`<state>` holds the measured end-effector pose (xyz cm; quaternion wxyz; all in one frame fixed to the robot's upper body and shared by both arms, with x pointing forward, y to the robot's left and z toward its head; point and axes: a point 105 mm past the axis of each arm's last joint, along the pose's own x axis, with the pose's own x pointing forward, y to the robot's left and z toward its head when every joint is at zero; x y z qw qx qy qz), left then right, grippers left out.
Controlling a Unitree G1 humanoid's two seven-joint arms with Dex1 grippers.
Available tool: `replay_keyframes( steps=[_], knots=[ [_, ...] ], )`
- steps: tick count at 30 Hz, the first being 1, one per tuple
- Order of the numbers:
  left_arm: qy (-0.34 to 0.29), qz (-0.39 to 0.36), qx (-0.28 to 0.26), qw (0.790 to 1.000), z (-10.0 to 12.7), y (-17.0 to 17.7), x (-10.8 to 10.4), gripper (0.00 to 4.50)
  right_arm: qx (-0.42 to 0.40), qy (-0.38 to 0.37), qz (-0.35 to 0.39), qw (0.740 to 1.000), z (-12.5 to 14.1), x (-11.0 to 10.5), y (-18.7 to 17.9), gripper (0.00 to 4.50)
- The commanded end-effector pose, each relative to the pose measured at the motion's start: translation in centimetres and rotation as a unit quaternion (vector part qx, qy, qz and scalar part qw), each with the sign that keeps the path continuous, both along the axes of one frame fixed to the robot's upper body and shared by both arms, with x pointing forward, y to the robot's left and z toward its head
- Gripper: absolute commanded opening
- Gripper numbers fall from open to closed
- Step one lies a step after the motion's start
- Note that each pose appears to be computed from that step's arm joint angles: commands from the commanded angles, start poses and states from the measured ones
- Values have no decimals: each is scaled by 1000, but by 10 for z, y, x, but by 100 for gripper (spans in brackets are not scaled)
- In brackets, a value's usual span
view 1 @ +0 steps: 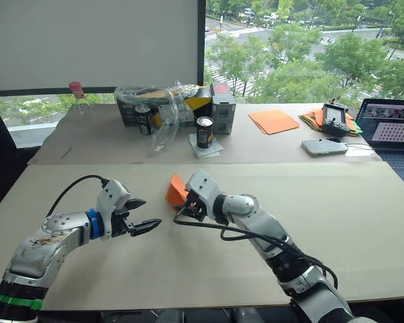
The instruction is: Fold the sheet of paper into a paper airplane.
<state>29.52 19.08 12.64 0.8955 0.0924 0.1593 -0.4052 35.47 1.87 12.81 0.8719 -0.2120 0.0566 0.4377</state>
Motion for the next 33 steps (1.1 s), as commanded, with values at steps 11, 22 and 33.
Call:
replay_keyframes(
  steps=[11,22,33],
  knots=[
    [-34,13,-11,999,15,8,9,450,-7,-74,84,994,27,-6,-4,14],
    [-48,-20,-53,997,28,3,17,450,-160,-200,323,911,22,-49,-48,14],
    [-54,-106,-43,992,22,-33,15,450,-205,-209,334,896,-10,-55,-65,14]
  ],
)
